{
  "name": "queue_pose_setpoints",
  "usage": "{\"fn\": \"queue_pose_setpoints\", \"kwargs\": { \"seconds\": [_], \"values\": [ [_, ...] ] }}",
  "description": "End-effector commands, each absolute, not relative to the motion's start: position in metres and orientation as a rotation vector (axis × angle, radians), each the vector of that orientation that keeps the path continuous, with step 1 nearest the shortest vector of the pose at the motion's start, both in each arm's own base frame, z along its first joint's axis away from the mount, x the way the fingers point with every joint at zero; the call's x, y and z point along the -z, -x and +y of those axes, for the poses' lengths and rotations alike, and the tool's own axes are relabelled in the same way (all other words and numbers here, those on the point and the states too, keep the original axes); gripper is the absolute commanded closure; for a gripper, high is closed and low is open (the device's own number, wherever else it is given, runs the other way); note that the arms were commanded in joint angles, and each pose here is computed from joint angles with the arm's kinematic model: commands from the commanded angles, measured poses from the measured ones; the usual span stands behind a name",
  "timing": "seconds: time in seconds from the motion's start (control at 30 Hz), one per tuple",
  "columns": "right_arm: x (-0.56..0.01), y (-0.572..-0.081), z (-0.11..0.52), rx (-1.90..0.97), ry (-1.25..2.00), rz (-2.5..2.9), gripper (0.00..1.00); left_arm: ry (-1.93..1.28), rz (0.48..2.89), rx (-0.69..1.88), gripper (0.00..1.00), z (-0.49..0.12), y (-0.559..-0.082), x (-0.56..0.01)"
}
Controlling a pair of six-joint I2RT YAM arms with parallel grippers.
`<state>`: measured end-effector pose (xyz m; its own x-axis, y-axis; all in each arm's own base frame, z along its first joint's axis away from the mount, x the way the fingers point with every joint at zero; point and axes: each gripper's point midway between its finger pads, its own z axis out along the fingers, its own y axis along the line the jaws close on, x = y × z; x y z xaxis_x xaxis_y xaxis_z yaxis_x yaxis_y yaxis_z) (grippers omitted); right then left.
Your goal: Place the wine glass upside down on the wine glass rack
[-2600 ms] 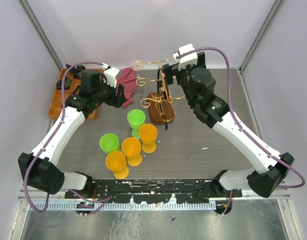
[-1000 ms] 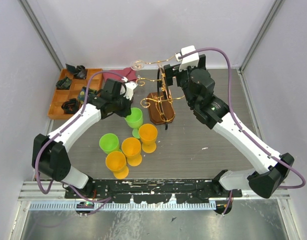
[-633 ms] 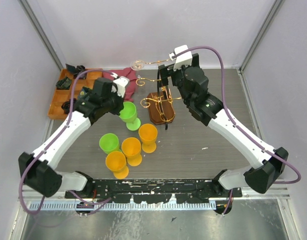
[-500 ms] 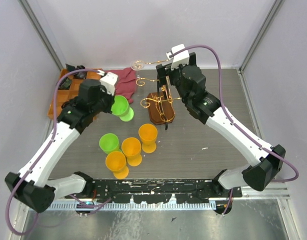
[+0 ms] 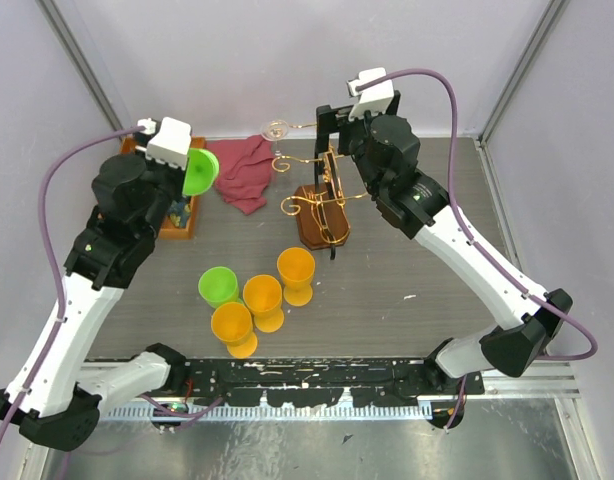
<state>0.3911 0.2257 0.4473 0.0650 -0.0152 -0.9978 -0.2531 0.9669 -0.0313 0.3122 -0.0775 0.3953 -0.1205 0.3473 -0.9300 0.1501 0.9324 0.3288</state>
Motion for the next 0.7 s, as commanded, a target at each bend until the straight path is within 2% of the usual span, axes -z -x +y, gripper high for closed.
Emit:
{"fn": "queue_pose_setpoints", "kwargs": {
  "seconds": [0.0,0.67],
  "values": [
    [-0.474,-0.381,0.221,-0.262,0.127,1.459,0.0,-0.329,1.482,-0.277,1.0,-0.06,-0.311,-0.471],
    [-0.504,-0.375,0.238,-0.48,0.037,1.423,0.0,-0.334,0.845,-0.214,1.0,-0.11,-0.331,-0.581]
  ]
}}
